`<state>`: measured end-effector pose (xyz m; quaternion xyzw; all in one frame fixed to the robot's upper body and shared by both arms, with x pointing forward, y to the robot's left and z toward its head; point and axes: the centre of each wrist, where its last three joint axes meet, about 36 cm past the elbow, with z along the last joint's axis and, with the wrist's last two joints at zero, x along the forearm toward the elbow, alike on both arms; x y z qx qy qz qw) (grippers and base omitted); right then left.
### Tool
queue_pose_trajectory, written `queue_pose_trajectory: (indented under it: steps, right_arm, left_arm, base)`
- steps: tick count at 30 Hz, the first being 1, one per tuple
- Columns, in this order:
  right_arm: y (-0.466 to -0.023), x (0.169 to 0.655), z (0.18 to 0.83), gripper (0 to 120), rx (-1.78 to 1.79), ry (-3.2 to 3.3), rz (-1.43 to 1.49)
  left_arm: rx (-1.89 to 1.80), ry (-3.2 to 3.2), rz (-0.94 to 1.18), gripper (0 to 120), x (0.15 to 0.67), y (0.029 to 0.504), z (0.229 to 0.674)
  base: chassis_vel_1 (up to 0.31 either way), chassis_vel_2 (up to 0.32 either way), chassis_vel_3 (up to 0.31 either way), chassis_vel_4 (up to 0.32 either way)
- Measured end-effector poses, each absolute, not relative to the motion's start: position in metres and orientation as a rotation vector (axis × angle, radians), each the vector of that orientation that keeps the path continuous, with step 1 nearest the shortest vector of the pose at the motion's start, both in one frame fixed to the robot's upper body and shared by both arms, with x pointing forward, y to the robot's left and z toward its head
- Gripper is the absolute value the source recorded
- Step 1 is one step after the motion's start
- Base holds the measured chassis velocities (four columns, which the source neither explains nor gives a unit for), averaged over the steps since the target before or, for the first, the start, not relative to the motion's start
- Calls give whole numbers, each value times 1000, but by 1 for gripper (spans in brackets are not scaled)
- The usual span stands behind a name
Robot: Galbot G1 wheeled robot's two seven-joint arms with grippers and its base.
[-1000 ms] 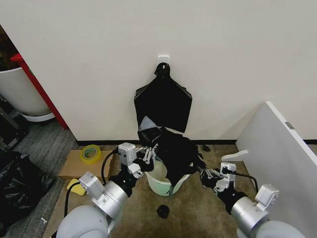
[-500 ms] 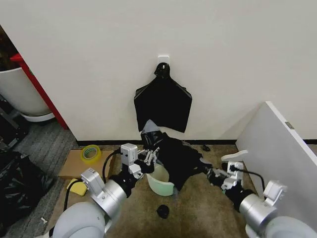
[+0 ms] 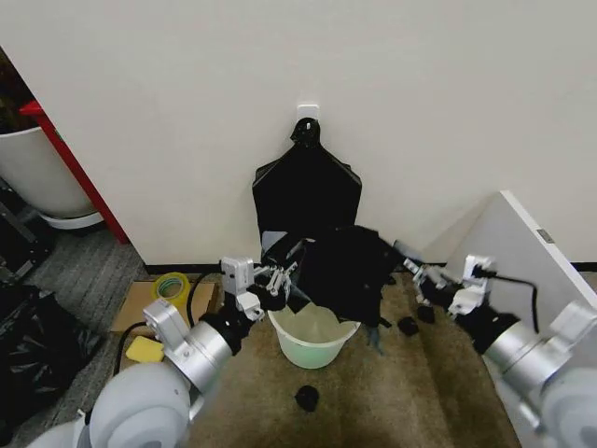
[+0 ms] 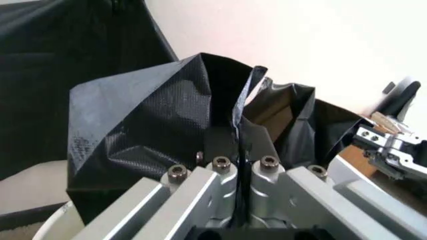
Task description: Place the garbage bag over the trash bin.
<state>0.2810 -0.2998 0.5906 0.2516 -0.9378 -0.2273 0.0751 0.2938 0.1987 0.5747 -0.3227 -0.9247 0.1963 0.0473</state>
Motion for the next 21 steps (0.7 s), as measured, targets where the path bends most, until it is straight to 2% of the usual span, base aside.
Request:
queue_pose_trajectory:
  steps: [11,17,21]
  right_arm:
    - [-269,290,583,0,880,-2757,-862]
    - [-252,309,612,0,1143,-2709,-971]
    - [-239,320,608,0,1196,-2679,-968]
  left_arm:
    - [-924,-2894,558,0,297,207,579]
    - [-851,-2987,557,0,309,231,603]
    - [-828,-3010,553,0,310,237,607]
  base:
    - [0,0,0,0]
    - [0,0,0,0]
    - [0,0,0,0]
